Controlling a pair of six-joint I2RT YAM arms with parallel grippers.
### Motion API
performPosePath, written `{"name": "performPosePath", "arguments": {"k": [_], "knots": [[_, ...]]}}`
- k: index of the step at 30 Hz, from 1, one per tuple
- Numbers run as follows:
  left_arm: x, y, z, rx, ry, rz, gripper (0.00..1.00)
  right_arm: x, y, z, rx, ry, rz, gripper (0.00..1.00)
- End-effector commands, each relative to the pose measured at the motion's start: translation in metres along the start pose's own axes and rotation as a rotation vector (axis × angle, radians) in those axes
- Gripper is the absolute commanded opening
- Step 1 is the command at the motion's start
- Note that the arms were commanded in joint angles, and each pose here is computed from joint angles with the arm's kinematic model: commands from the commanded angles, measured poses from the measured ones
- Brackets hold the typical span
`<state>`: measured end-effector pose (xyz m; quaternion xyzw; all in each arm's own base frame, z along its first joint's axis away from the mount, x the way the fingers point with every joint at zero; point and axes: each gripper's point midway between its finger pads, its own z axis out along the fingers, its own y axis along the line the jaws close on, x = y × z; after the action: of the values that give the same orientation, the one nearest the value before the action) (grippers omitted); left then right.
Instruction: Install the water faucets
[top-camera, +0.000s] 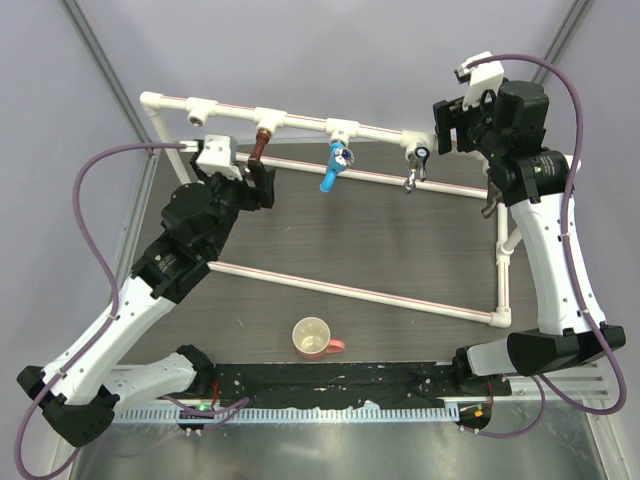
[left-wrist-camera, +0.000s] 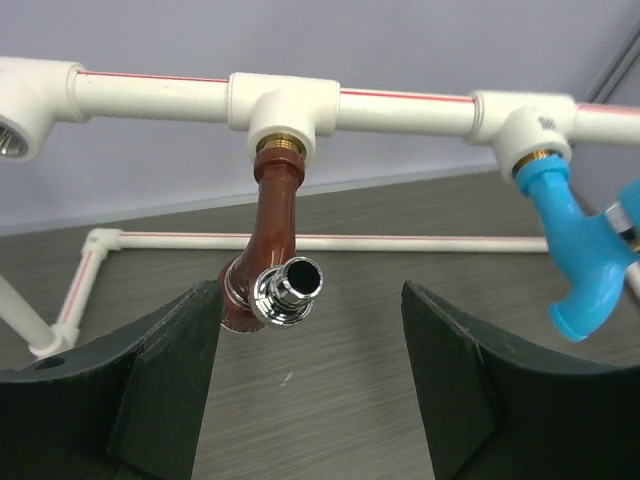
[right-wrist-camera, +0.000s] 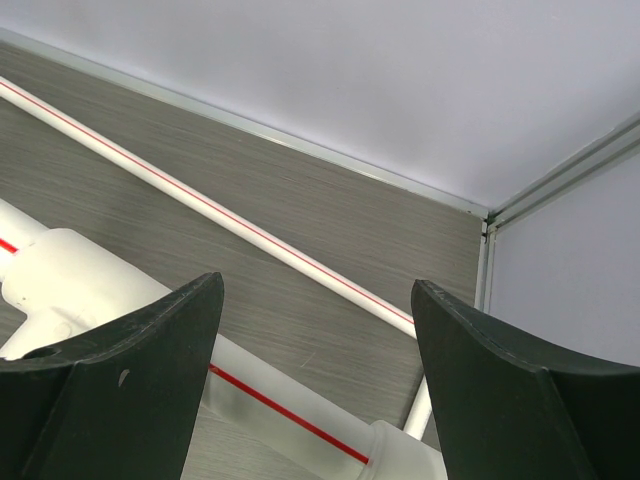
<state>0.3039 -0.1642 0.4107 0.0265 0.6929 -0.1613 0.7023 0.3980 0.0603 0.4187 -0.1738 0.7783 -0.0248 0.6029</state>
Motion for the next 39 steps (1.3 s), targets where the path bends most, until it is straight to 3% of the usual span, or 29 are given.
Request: {"name": "performPosePath", "arguments": {"k": [1, 4, 9, 12, 16, 20, 29, 31, 35, 38, 39], "knots": [[-0.001, 0.003, 0.010, 0.006, 0.002, 0.357, 0.75, 0.030, 0.043, 0.001, -0.167, 0.109, 0.016, 0.83], [0.008, 0.009, 0.020, -0.037, 0.025, 0.488, 0.73, 0.030, 0.042, 0.001, -0.161, 0.111, 0.013, 0.83], [0.011, 0.012, 0.032, -0.063, 0.025, 0.578, 0.69, 0.031, 0.043, 0.002, -0.162, 0.114, 0.012, 0.83], [0.013, 0.016, 0.037, -0.093, 0.035, 0.630, 0.61, 0.030, 0.043, 0.000, -0.161, 0.110, 0.010, 0.83], [0.010, 0.017, 0.038, -0.108, 0.033, 0.694, 0.40, 0.031, 0.043, 0.001, -0.161, 0.112, 0.009, 0.83], [0.012, 0.013, 0.038, -0.083, 0.041, 0.800, 0.27, 0.031, 0.044, 0.001, -0.163, 0.110, 0.009, 0.83], [0.044, 0.004, 0.036, -0.021, 0.136, 1.287, 0.20, 0.031, 0.044, 0.001, -0.161, 0.111, 0.009, 0.83], [0.057, 0.009, 0.037, -0.037, 0.183, 1.423, 0.20, 0.031, 0.044, 0.001, -0.161, 0.110, 0.007, 0.83], [0.064, 0.009, 0.038, -0.073, 0.185, 1.470, 0.23, 0.031, 0.044, 0.002, -0.160, 0.112, 0.006, 0.83], [0.057, 0.004, 0.036, -0.063, 0.141, 1.371, 0.50, 0.031, 0.043, 0.001, -0.156, 0.110, 0.007, 0.83], [0.051, 0.003, 0.035, -0.065, 0.125, 1.341, 0.72, 0.030, 0.043, 0.001, -0.156, 0.109, 0.006, 0.83]]}}
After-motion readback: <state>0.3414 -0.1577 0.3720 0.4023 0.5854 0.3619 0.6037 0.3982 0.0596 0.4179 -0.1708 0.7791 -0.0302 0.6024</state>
